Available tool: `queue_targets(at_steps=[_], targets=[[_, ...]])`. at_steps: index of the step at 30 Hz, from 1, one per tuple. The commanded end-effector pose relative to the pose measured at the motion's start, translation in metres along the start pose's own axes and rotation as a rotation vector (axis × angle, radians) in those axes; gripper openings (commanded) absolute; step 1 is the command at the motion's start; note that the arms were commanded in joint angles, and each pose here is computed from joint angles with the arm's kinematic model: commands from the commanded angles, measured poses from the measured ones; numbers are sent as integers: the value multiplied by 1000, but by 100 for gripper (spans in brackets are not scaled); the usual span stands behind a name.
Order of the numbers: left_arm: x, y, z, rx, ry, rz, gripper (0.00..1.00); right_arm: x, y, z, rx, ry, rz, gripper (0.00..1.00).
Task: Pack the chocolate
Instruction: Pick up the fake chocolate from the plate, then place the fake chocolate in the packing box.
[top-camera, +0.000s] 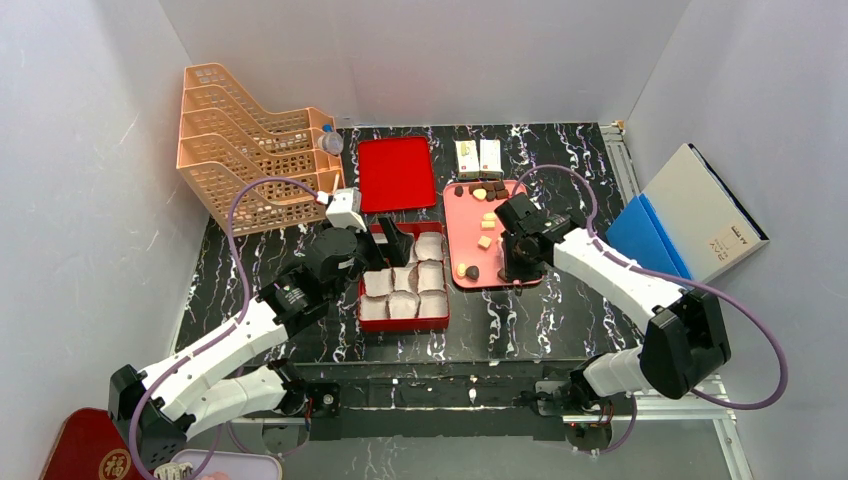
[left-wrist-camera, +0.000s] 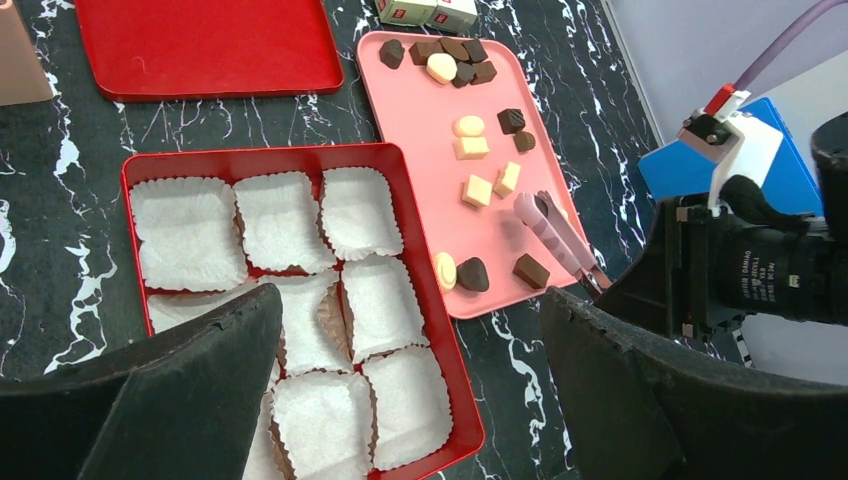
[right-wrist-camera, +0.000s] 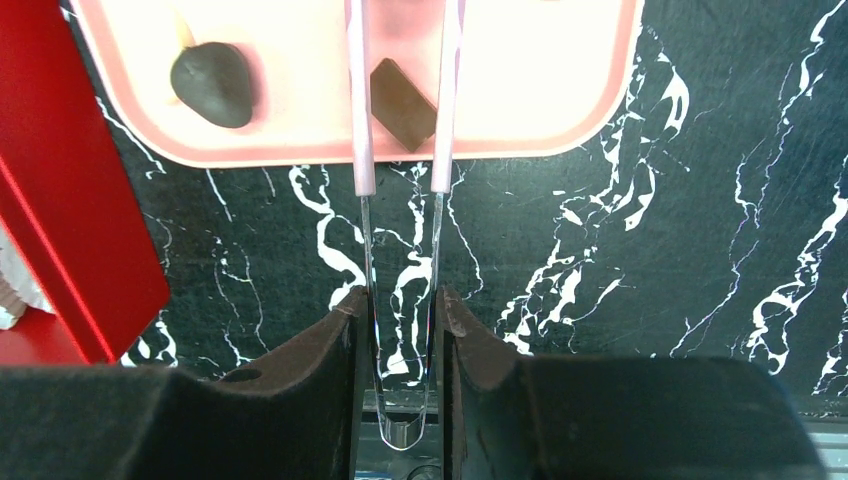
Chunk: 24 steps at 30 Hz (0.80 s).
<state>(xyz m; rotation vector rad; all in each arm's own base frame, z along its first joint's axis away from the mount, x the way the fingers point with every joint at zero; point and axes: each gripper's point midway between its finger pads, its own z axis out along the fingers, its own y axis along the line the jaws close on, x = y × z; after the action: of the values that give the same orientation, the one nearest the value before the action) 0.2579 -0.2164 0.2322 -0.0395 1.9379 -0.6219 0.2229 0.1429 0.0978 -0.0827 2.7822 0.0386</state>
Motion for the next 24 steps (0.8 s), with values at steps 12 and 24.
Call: queue_targets(at_steps=[12, 24], targets=[[-14, 9, 0, -82, -40, -7, 97, -39, 32, -46, -96, -121, -75, 1], [-15, 20, -5, -136, -43, -5, 97, -49, 94, -56, -145, -134, -212, 1]])
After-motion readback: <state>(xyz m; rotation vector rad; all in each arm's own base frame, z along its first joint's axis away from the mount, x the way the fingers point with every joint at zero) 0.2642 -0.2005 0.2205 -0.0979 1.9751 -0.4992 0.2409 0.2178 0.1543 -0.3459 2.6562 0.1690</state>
